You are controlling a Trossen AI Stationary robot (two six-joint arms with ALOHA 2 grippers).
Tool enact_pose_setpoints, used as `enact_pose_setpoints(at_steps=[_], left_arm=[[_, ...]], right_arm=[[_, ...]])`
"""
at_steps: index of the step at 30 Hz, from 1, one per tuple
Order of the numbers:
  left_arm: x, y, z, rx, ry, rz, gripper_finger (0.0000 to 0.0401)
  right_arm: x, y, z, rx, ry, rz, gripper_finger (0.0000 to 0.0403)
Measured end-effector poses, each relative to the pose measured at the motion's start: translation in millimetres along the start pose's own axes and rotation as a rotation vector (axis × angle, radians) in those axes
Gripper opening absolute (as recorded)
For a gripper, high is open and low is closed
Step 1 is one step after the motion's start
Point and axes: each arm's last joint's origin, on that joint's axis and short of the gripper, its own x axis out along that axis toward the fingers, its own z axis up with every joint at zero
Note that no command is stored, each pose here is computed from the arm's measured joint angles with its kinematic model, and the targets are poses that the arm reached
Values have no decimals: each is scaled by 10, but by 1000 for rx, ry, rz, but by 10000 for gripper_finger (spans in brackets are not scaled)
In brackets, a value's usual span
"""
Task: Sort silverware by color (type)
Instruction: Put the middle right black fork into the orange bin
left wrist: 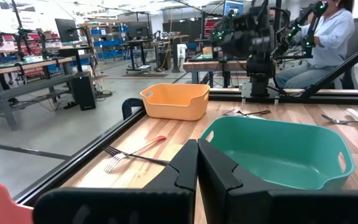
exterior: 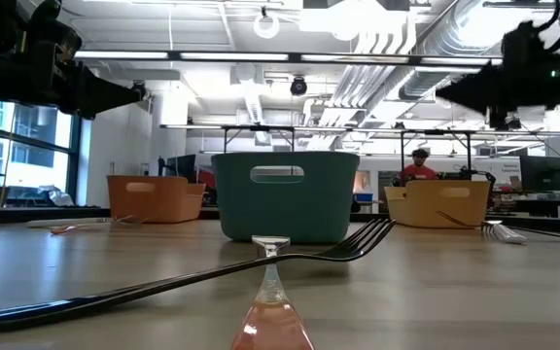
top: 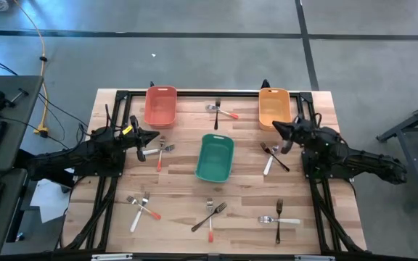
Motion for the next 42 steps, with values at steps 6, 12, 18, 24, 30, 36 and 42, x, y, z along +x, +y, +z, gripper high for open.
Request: enact_pose_setpoints(at_steps=[6, 12, 18, 24, 30, 36, 42], left_arm=[[0, 0, 1, 0, -1, 0, 0], [0, 1, 7, 0, -8, 1, 0], [0, 14, 6, 0, -4, 46, 0], [0, 17, 7, -3, -4, 55, 0], [3, 15, 3, -41, 0, 53, 0], [22, 13, -20, -45, 30, 51, 0], [47, 9, -53, -42, 71, 48, 0]], right_arm=[[64, 84, 135, 42, -22, 187, 0], [231, 95, 76, 140, 303, 74, 0], [336, 99, -90, 210, 654, -81, 14], [424, 181, -136, 248, 888, -173, 72], [501, 272, -179, 229, 1067, -252, 124], [636, 326, -293, 185, 1175, -333, 155], [805, 369, -379, 138, 1280, -378, 195]])
